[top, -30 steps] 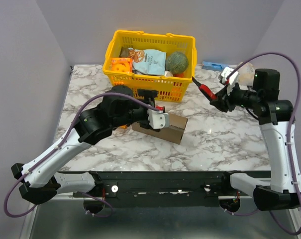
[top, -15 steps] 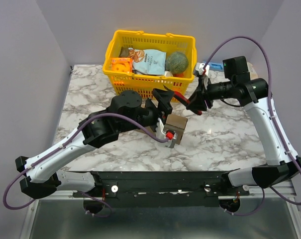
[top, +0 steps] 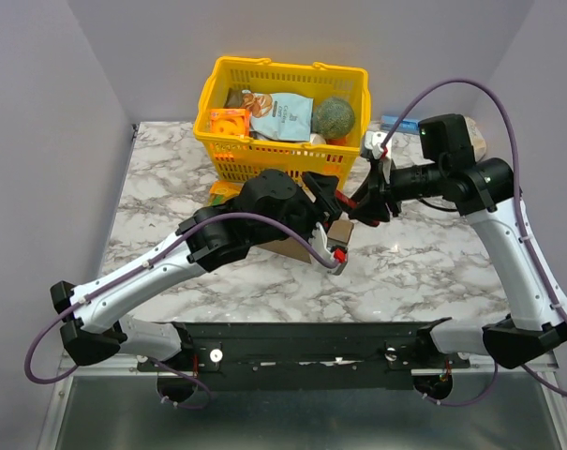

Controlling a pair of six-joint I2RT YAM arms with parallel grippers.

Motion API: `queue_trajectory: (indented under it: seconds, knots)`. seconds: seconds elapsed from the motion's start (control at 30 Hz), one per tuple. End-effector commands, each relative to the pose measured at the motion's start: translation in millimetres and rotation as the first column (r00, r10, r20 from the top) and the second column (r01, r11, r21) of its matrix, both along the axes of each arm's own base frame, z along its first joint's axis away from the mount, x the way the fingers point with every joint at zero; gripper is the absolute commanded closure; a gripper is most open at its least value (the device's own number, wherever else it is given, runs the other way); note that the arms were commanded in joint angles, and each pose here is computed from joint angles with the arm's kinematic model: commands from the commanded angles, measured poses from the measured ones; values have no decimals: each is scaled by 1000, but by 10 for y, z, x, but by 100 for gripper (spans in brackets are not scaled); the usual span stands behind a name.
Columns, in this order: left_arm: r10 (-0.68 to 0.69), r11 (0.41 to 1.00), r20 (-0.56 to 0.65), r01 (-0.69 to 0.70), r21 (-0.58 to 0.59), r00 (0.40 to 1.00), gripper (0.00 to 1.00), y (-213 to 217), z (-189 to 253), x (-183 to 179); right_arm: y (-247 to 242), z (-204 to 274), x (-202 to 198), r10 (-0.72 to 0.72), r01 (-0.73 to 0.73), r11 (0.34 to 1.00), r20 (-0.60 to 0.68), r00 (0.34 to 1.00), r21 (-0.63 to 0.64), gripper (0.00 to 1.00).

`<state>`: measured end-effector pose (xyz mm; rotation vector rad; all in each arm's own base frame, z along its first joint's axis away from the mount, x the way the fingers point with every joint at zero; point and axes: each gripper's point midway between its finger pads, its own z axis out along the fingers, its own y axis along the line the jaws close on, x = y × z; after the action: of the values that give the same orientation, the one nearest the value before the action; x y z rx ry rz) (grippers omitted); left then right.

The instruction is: Unpack the express box

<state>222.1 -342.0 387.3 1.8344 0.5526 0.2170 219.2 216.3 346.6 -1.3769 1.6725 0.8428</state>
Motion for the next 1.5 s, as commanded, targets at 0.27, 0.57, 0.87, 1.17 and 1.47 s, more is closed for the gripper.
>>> queue_trajectory:
  seconds: [0.27,0.57,0.87,1.17,1.47]
  knots:
    - [82,992,74,-89,93,994,40,2,-209,220,-25,29,-175,33,-33,999,35,999,-3,100]
    - [81,989,52,-87,122,995,65,-37,-324,230,-18,-11,-208,39,-39,999,21,999,0,99]
    - [122,992,-297,-121,24,947,100,24,-476,161,3,441,17,-63,57,993,58,996,102,51]
    - [-87,920,-815,-269,-286,573,100,343,-165,17,-187,1103,186,-121,77,936,110,987,343,24]
    - [-441,862,-880,-189,-470,174,100,445,30,-329,-111,961,-19,-14,-57,918,175,984,393,25]
